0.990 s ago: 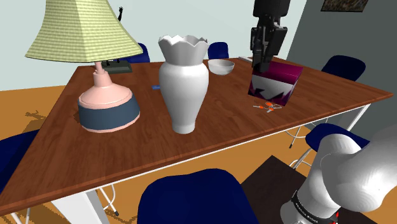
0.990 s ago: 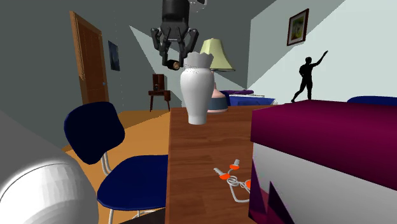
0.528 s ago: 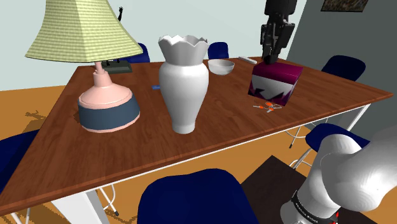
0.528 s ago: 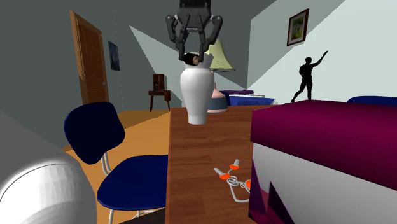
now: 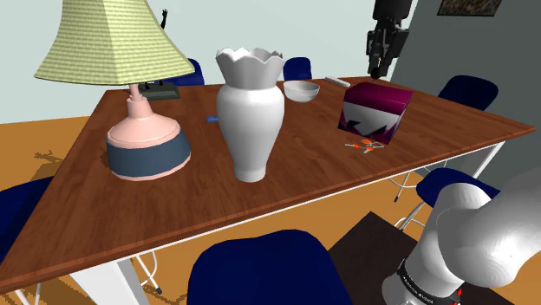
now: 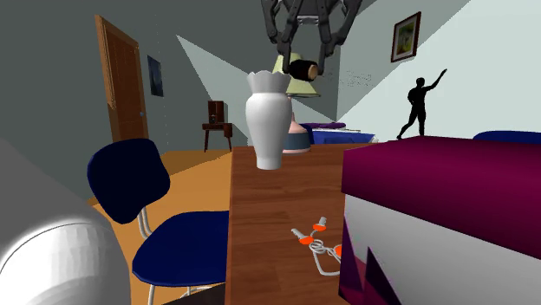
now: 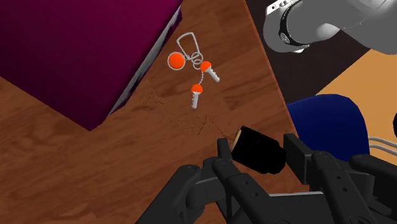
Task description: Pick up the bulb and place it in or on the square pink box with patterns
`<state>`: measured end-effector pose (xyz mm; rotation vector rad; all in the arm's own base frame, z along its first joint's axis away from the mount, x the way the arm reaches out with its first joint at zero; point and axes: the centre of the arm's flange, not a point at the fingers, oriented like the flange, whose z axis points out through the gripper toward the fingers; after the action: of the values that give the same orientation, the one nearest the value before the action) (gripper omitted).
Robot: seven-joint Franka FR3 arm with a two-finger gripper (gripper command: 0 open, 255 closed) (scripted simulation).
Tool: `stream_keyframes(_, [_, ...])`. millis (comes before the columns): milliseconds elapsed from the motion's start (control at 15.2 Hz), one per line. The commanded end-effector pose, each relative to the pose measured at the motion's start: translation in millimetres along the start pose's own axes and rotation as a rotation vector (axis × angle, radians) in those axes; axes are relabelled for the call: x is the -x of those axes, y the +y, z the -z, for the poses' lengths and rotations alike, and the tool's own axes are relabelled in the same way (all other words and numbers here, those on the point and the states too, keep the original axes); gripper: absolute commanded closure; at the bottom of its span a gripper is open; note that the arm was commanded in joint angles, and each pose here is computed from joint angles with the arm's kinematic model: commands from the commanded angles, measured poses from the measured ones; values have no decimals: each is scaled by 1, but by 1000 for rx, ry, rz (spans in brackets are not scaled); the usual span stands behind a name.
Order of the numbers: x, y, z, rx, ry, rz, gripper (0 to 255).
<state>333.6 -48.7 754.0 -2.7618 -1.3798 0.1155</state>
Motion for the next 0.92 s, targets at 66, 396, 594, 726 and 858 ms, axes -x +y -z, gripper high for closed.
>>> stream_keyframes(66, [27,33,0,0,-1,1,255])
stream_keyframes(396, [68,84,4,0,-1,1,255])
stream_keyframes(594, [93,115,7,0,-1,1,255])
stream_keyframes(726, [110,135,9,0,-1,1,255])
stream_keyframes(858, [118,146,4,0,-1,1,255])
